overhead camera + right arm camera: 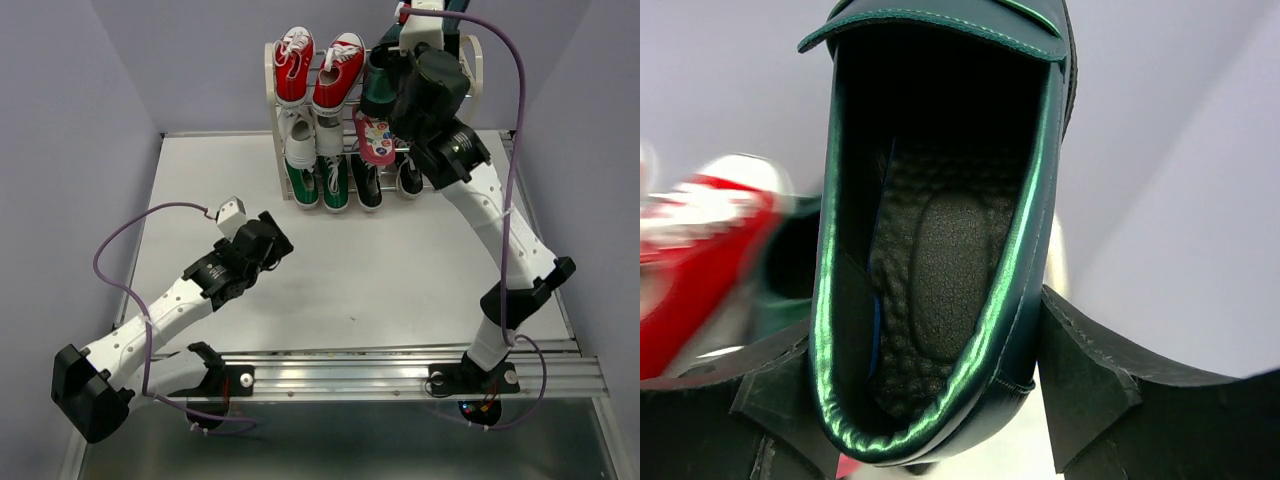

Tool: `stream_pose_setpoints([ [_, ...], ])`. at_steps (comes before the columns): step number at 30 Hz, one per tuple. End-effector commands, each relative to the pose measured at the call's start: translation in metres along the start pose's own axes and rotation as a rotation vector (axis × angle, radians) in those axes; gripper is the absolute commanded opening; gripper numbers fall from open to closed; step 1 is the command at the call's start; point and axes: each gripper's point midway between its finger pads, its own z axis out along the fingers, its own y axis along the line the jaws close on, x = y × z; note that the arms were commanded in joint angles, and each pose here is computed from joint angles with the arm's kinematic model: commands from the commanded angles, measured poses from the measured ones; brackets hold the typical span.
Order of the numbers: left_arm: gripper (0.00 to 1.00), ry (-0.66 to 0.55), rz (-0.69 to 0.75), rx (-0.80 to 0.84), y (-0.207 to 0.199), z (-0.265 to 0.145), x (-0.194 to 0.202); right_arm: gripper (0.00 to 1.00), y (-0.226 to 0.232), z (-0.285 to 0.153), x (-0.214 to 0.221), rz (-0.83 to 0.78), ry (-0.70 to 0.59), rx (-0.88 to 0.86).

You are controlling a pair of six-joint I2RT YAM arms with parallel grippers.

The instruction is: Place and organize the shoes onto the shoe shelf

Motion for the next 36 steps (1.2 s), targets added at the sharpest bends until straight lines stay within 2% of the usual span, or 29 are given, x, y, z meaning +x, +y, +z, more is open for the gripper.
stream_pose_setpoints([
  [1,0.99,-0.025,-0.003,0.051,-0.018,-0.004,-0.015,0.01,-0.059,0.025,-0.021,0.086,-0.081,0.159],
  [6,0.99,-0.015,-0.004,0.072,-0.019,-0.004,-0.012,0.01,-0.064,0.052,0.009,0.134,-0.066,0.138],
  [14,0.99,-0.013,0.006,0.076,-0.017,-0.002,-0.009,0.05,-0.043,0.083,0.051,0.203,0.024,-0.11],
  [16,0.99,-0.012,0.009,0.07,-0.016,-0.001,-0.009,0.05,-0.048,0.088,0.064,0.202,0.053,-0.104],
  [24,0.99,-0.005,0.014,0.071,-0.016,0.001,-0.007,0.1,-0.04,0.096,0.092,0.233,0.118,-0.195],
  [29,0.99,0.008,0.02,0.066,-0.014,0.002,-0.004,0.12,-0.032,0.092,0.094,0.252,0.131,-0.257],
  [36,0.99,0.016,0.021,0.075,-0.016,0.0,-0.004,0.17,-0.038,0.088,0.104,0.236,0.168,-0.228],
])
